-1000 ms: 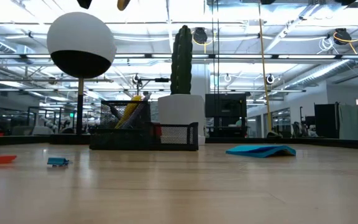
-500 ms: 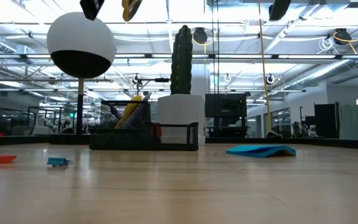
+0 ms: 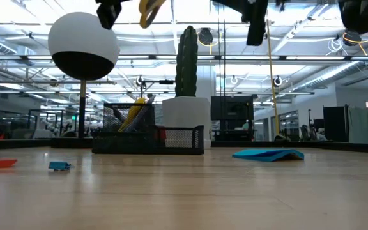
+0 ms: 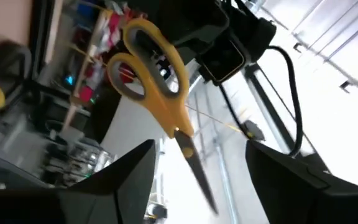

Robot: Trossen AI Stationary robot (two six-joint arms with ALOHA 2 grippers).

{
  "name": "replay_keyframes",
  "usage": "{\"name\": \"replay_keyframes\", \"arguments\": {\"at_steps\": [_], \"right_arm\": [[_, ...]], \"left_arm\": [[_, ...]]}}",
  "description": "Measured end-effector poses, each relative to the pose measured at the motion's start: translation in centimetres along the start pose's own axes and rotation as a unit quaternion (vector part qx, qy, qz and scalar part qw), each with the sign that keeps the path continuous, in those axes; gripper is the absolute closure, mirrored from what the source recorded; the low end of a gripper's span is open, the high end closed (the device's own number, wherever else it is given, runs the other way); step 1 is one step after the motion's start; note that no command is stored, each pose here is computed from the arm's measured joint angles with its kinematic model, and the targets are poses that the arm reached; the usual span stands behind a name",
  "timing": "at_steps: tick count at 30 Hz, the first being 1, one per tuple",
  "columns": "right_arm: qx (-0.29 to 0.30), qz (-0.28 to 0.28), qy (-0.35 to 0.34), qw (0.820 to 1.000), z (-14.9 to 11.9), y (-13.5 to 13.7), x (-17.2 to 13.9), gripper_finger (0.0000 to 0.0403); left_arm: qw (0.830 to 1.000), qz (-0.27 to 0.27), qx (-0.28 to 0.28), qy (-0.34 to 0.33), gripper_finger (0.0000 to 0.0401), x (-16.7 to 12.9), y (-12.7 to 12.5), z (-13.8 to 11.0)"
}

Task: Pick and place office supplies into organizer
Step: Put the scissor into the desk organizer

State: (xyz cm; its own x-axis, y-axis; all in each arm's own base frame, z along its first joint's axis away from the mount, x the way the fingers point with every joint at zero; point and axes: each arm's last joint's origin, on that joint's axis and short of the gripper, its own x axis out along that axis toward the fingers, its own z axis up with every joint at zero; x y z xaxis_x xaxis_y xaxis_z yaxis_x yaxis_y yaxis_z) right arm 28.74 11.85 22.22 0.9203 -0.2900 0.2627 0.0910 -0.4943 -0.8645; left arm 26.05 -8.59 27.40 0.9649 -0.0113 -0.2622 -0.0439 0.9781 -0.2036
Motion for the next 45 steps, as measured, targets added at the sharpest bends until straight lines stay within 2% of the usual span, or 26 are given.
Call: {"name": "replay_keyframes", "arguments": {"at_steps": [5,10,14,20,27,33,39,45], "right_arm": [[0.004,-0.031,-0.033,0.999,0.4,0.2,0.2,0.0161],[0.032,-0.03,-0.032,0.999,0.3,0.1,0.3,0.0175],[0.033,-0.003,-0.042,0.999,0.5,0.8,0.6,0.018],[0.025,0.047,-0.019,0.998,-0.2,2.2,1.4,0.0175],[0.036,0.065,-0.015,0.997,-0.5,2.9,1.8,0.018],[0.041,0.083,-0.016,0.996,-0.6,3.5,2.1,0.0177],[0.057,0.101,-0.016,0.993,-0.8,4.1,2.3,0.0181],[0.068,0.115,-0.011,0.991,-1.2,4.7,2.6,0.0183]], "left_arm": [[1.0,-0.013,-0.006,0.002,0.0386,1.2,0.5,-0.3],[1.0,-0.004,-0.011,0.011,0.0389,2.0,1.1,-0.7],[1.0,-0.012,-0.016,0.01,0.0389,2.2,1.3,-0.6],[1.0,0.001,-0.022,0.009,0.0389,2.1,1.2,-0.6],[0.999,0.038,-0.027,0.024,0.0389,2.8,1.6,-1.4],[0.997,0.053,-0.043,0.043,0.0389,4.6,2.5,-2.5],[0.997,0.051,-0.038,0.046,0.0389,5.5,2.0,-1.4],[0.996,0.049,-0.024,0.064,0.0389,6.4,1.2,-1.3]]}}
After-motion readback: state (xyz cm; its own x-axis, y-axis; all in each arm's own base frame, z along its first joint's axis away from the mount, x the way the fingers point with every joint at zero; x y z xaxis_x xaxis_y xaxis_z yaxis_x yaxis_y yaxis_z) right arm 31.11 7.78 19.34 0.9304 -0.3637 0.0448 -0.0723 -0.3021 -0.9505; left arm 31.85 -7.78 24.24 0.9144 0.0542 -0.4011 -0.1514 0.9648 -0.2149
